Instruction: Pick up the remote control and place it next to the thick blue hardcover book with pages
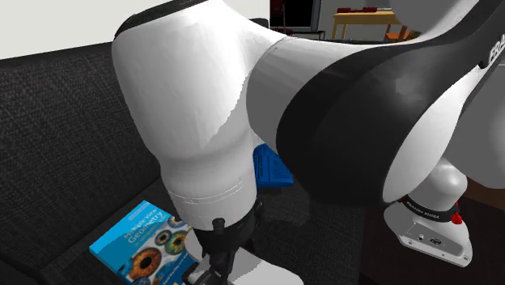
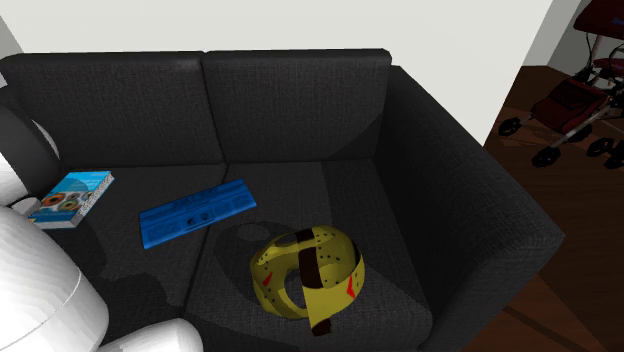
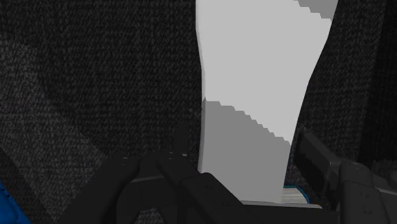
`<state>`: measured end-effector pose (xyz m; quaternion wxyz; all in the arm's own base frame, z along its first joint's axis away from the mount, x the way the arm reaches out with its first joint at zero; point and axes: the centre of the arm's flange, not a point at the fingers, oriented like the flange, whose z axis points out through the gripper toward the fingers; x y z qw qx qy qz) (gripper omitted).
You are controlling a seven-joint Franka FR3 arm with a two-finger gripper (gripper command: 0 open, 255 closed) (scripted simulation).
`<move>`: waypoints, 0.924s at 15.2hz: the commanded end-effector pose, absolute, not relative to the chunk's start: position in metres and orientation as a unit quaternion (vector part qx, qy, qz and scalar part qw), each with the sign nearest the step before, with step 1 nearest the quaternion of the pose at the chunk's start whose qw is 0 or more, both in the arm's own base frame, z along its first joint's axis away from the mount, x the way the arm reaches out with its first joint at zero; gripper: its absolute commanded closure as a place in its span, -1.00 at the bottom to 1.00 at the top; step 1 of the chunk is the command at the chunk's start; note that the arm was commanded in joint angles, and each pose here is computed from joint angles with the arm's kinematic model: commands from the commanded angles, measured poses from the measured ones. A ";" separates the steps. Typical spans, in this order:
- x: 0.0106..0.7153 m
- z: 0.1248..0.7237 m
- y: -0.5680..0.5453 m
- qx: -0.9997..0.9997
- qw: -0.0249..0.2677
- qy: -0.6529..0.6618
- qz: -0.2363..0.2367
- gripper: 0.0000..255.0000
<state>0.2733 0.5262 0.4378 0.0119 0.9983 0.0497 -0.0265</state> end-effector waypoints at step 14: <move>0.268 0.369 0.543 0.998 0.012 0.049 -0.026 1.00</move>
